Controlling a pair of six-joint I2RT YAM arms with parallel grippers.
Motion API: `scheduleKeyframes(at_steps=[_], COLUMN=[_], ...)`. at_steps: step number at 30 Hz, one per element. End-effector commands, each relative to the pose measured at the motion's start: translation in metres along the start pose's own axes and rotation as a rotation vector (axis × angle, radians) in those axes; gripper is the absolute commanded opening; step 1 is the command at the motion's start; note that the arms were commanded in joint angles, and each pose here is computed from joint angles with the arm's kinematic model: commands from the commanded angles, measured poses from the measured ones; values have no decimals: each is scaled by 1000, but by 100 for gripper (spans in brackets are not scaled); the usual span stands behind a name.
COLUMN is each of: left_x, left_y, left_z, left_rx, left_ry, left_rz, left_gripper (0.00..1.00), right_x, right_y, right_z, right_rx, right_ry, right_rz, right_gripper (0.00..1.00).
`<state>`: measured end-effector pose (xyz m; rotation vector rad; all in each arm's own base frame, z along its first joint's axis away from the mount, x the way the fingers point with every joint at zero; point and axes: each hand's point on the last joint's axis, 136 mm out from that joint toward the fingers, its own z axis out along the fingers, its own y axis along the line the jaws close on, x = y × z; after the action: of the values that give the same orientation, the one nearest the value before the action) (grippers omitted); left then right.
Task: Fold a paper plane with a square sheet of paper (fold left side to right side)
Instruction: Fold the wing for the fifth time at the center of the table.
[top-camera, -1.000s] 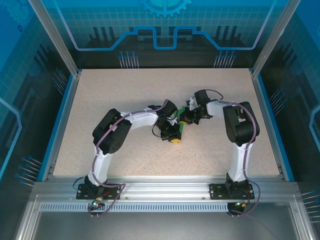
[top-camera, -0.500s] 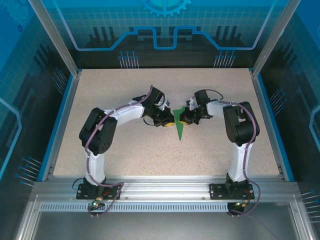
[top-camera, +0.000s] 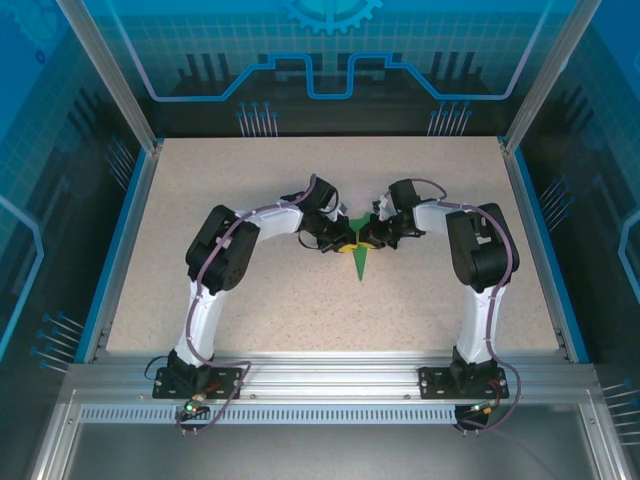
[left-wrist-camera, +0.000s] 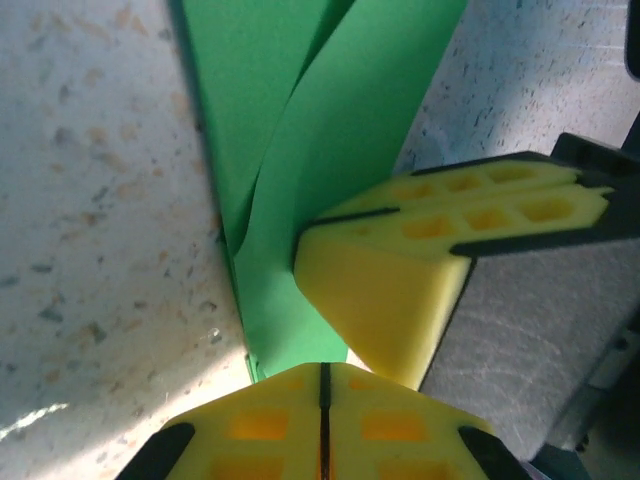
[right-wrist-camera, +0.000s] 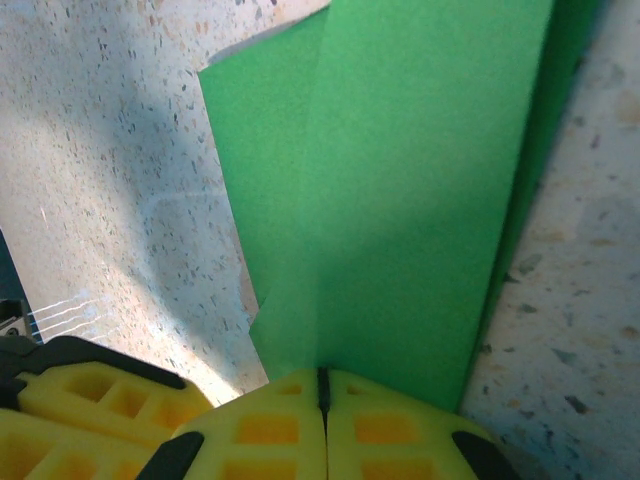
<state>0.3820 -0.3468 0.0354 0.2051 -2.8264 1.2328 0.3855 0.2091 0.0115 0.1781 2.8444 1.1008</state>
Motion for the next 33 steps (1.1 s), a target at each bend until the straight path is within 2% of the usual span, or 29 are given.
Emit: scheduleKeyframes(at_steps=[1, 13, 24, 28, 33], left_x=[-5, -1, 4, 5, 8], left_y=[-12, 17, 28, 40, 57], left_z=[3, 25, 33, 34, 38], left_rx=[32, -40, -70, -119, -175], left_ry=[13, 48, 55, 51, 51], left_rz=[9, -51, -83, -107, -146], left_gripper=[9, 9, 5, 5, 3], right_x=[17, 12, 11, 4, -18], right_y=[-32, -24, -24, -11, 17], right_z=[8, 4, 6, 0, -26], right_rx=[106, 84, 74, 33, -73], right_ry=[44, 25, 28, 0, -88], right_rz=[58, 46, 55, 31, 3], right_gripper=[6, 6, 6, 7, 12])
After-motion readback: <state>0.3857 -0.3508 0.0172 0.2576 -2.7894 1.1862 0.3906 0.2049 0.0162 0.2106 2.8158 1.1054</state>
